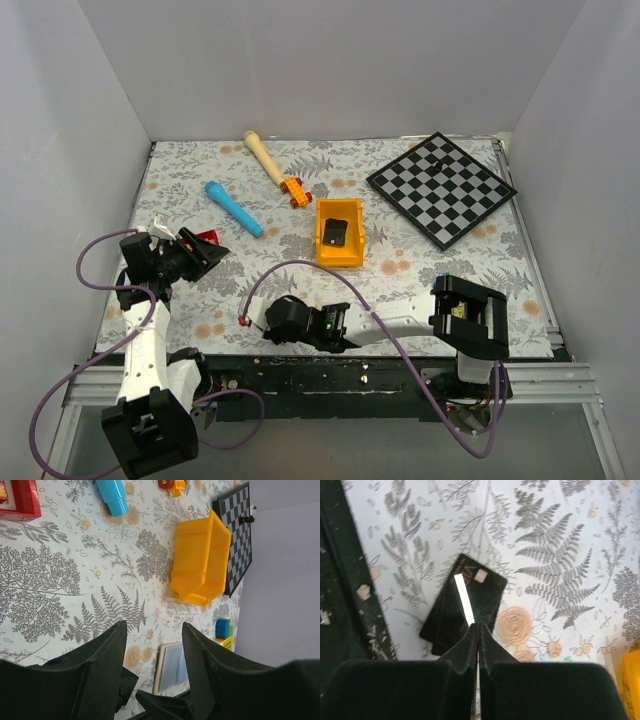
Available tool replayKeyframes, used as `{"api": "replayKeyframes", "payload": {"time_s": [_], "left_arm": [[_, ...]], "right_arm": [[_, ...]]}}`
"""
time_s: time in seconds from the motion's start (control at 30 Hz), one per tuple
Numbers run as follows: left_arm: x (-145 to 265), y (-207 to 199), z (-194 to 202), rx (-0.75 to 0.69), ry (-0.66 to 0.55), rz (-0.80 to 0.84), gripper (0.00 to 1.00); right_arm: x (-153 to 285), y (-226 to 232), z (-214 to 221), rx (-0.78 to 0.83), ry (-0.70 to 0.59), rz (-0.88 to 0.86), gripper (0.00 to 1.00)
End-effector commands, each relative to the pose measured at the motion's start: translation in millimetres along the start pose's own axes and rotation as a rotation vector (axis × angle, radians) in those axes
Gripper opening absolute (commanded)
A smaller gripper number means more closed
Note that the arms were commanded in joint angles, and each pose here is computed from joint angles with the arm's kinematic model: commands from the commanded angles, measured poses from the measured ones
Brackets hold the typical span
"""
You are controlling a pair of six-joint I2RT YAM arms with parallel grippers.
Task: Put the credit cards into the card holder
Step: Pick up the credit card from the center of the board.
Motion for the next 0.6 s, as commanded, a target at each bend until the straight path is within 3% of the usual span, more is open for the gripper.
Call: {"api": "replayKeyframes", "payload": {"time_s": [0.0,0.57], "left_arm": [[4,-4,0,-0.015,-0.011,0.019,0.48],[3,-4,-1,-0.015,-0.006,0.024,0.48]], "right_arm": [[-7,-26,-21,-0.113,-0.060,0.037,0.01],[-15,-7,28,-0.212,0.077,-0.136,0.01]]}}
Point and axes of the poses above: each gripper's point midway between its finger pads, its own x axis back along the fingers, its own y axis along the line the jaws close on, z = x × y, the point moved 7 cm from there along x, back along the fingers, and after that the axes turned 4 degrees about -x, right-handed, at the moved point
